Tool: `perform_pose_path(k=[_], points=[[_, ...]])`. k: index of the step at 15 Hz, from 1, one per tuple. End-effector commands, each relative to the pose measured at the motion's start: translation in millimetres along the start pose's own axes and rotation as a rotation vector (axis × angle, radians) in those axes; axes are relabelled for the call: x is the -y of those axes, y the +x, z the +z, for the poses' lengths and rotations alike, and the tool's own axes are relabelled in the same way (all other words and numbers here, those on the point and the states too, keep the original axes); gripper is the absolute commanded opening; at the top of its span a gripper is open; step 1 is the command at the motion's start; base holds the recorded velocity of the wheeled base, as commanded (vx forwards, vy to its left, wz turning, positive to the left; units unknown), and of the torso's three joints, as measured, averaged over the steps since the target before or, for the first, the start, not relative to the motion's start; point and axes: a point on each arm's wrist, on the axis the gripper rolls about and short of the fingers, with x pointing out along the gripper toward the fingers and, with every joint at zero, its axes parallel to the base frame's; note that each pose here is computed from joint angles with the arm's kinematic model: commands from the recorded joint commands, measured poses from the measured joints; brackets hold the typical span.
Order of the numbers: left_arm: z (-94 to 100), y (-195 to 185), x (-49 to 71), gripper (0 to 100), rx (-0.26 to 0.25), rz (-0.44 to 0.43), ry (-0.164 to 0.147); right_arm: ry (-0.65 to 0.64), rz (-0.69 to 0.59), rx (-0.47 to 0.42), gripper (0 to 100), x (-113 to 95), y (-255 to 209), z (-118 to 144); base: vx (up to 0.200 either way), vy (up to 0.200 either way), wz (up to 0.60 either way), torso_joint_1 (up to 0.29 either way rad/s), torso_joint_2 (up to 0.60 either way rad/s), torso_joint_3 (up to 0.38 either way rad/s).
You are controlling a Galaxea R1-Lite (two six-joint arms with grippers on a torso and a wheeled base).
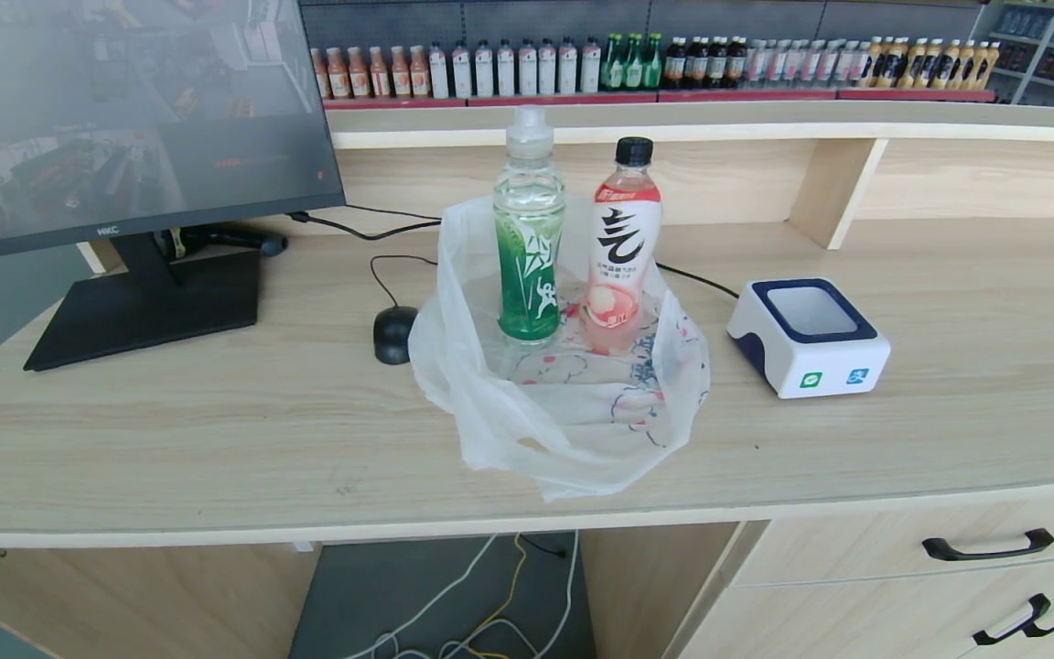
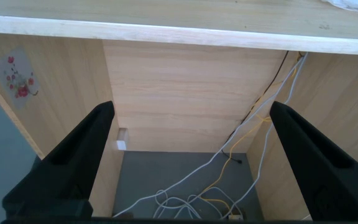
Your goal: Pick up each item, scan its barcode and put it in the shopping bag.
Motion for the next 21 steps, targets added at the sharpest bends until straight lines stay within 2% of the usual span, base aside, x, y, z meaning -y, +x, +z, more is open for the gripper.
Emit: perform_pose_path(k=[1,3,6,11,21], points=[[0.0,0.0,0.0,100,0.001,0.002,-0.001,-0.001,0.002,-0.002,100,0.0,0.1,-0.2,0.000,0.000,0.00,0.000,0.00,0.000],[0.0,0.0,0.0,100,0.001,0.002,-0.001,-0.001,0.002,-0.002,100,0.0,0.1,-0.2,0.000,0.000,0.00,0.000,0.00,0.000],[0.0,0.0,0.0,100,0.001,0.002,-0.002,-0.001,0.002,-0.002,100,0.0,0.1,-0.2,-0.200,0.000,0.00,0.007,0.00,0.007],[0.0,0.0,0.0,100,0.001,0.002,-0.004,-0.001,0.002,-0.002,100,0.0,0.1,-0.2,0.000,0.000,0.00,0.000,0.00,0.000],[0.0,0.0,0.0,100,0.001,0.001,-0.002,-0.033,0.002,-0.003,100,0.0,0.1,-0.3,0.000,-0.200,0.00,0.006,0.00,0.001]])
